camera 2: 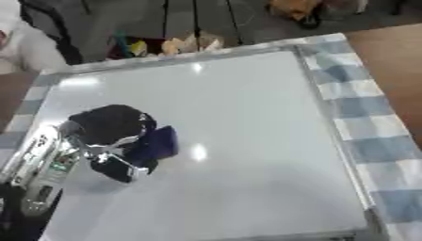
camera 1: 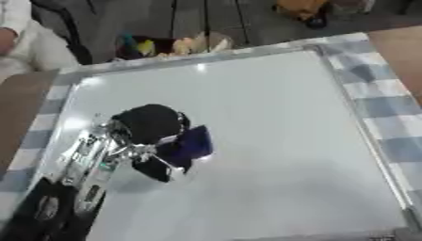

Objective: Wipe the whiteboard clean with a brush.

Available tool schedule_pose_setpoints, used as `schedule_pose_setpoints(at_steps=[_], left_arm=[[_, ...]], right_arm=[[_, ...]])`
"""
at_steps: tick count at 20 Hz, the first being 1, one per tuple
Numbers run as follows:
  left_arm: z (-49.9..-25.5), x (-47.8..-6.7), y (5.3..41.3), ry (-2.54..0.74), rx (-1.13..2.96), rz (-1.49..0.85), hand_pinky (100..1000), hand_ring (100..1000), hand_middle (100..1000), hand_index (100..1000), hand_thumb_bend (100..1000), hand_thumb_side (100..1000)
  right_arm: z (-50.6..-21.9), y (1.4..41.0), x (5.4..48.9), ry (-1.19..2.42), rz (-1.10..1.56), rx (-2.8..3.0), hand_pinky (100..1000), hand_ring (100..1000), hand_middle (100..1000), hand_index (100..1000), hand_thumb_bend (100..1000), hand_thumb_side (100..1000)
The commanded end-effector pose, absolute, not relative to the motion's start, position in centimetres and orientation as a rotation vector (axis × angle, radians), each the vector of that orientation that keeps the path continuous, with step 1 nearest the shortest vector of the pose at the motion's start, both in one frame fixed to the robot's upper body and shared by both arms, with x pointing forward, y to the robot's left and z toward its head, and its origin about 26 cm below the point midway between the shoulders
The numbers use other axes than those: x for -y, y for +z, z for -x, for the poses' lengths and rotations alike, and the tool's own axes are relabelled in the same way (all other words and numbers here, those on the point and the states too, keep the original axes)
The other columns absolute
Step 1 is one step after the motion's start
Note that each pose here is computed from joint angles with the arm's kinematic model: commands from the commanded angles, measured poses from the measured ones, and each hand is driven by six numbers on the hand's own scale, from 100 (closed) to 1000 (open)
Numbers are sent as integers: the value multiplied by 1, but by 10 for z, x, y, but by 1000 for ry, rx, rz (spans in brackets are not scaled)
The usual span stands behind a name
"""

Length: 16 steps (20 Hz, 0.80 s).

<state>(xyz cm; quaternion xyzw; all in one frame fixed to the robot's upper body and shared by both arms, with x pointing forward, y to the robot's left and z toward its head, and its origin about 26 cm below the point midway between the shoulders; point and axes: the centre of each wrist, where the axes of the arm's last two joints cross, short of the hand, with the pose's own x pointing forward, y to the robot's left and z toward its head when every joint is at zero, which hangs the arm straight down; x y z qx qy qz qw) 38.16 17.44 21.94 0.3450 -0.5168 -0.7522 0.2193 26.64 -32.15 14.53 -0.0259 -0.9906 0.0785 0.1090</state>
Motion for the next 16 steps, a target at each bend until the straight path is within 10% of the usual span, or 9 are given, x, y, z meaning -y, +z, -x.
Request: schedule_pose_setpoints(at_steps=[1, 16], left_arm=[[-389, -203, 236, -2179, 1286, -961, 692, 638, 532, 340, 100, 504], [-410, -252, 265, -1976, 1214, -1033, 667, 590, 470, 333, 100, 492]], right_arm=[[-265, 152, 323, 255, 80, 2933, 825, 839, 609, 908, 100, 954], [-266, 150, 319, 256, 79, 2938, 826, 840, 606, 907, 100, 953]])
